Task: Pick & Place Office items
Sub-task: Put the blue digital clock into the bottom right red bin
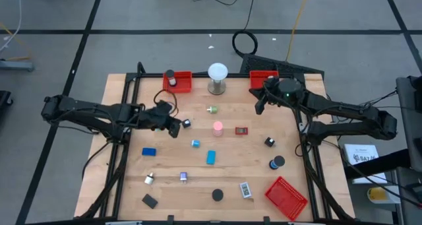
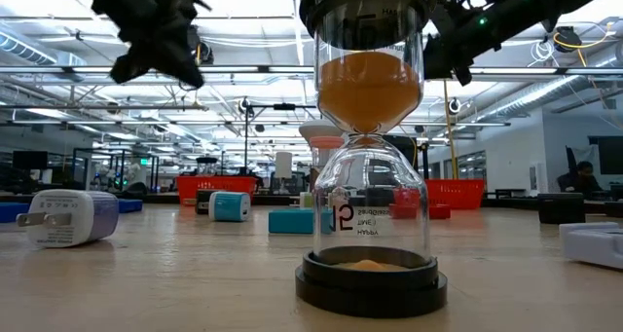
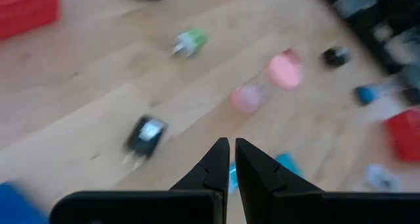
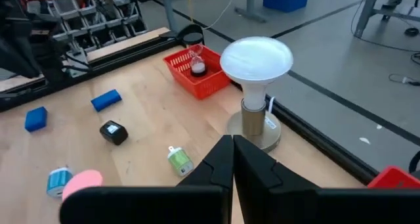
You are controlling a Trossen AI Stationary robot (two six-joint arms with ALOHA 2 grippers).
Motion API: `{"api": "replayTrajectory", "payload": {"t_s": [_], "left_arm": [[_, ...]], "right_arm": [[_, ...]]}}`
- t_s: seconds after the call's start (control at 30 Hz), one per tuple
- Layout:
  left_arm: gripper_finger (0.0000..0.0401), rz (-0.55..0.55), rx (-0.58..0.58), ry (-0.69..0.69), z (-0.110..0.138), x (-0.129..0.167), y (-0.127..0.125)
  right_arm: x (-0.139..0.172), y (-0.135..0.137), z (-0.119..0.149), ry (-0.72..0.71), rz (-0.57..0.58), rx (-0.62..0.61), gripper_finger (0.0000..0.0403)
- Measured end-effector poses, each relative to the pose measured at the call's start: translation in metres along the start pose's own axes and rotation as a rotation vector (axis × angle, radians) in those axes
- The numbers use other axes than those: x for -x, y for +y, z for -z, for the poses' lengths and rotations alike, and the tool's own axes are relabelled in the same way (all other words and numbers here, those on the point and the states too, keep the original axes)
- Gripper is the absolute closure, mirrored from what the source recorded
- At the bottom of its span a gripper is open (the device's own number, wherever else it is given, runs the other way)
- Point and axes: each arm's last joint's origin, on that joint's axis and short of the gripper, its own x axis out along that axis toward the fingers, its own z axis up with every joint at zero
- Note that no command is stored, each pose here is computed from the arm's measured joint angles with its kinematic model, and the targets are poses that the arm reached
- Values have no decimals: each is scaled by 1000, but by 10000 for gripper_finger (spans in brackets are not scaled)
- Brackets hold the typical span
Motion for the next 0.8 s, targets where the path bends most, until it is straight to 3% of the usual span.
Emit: {"api": "replayTrajectory", "payload": {"t_s": [0.2,0.33,0.43,0.63,0.8], "left_arm": [[375,-75,-101,89,8,1,8],[375,-20,-287,143,12,2,5],[375,13,-373,147,15,3,2],[375,24,-398,109,17,1,-4],[375,32,-258,59,15,-7,-12]], "right_arm": [[3,29,4,-4,-25,-80,402],[4,51,14,18,-12,-64,402],[5,64,20,12,6,-118,402],[4,79,29,42,-27,-130,403],[1,76,25,71,-93,-91,403]]}}
